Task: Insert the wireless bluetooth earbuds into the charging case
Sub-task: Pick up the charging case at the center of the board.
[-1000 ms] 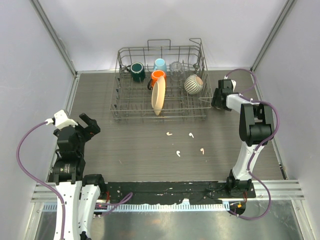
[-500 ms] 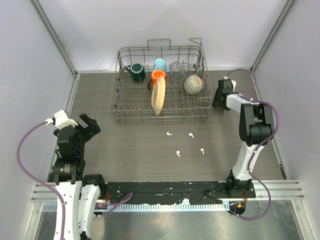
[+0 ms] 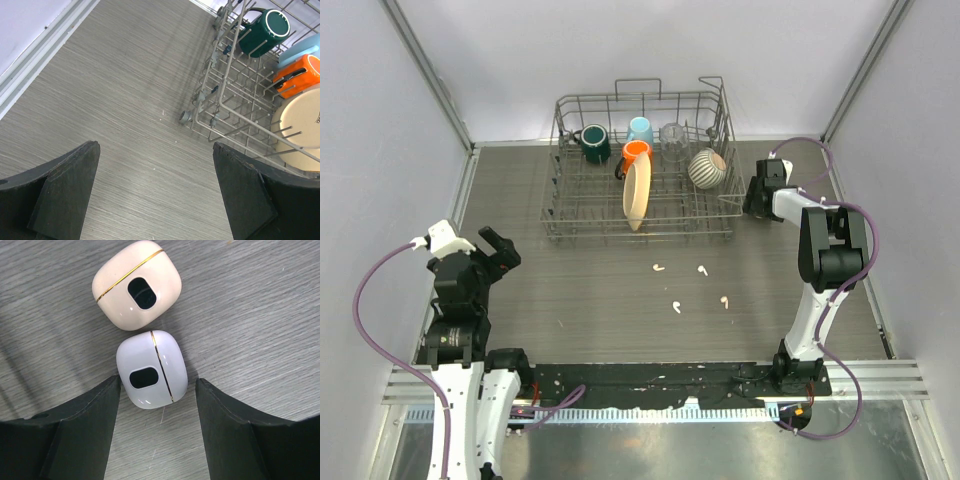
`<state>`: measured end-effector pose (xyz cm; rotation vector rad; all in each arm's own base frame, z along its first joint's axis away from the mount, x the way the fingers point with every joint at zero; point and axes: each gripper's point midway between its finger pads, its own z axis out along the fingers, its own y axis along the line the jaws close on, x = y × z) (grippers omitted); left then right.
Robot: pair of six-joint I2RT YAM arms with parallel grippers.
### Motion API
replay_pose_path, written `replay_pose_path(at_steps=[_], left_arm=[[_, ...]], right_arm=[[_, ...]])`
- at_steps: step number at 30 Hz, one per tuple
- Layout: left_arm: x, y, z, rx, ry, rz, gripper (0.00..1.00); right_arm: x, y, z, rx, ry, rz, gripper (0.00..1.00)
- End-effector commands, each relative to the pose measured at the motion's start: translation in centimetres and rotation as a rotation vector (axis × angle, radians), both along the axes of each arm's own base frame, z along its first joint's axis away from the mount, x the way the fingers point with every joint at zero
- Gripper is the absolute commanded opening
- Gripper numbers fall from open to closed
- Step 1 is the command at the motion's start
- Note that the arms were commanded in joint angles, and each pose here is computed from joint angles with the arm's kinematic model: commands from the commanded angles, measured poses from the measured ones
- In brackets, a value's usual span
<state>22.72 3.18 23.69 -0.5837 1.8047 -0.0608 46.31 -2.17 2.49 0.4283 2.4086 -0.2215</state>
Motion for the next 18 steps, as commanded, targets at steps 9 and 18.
replay_pose_path(at_steps=[9, 18], left_arm=[[0.4, -0.1, 0.9, 0.003, -0.041, -0.01, 1.0], [0.3, -0.1, 0.9, 0.005, -0.042, -0.012, 1.0]], right_arm=[[0.8, -0.3, 0.2, -0.07, 0.013, 0.078, 0.68], [0.6, 0.3, -0.8, -0.038, 0.028, 0.098, 0.53]])
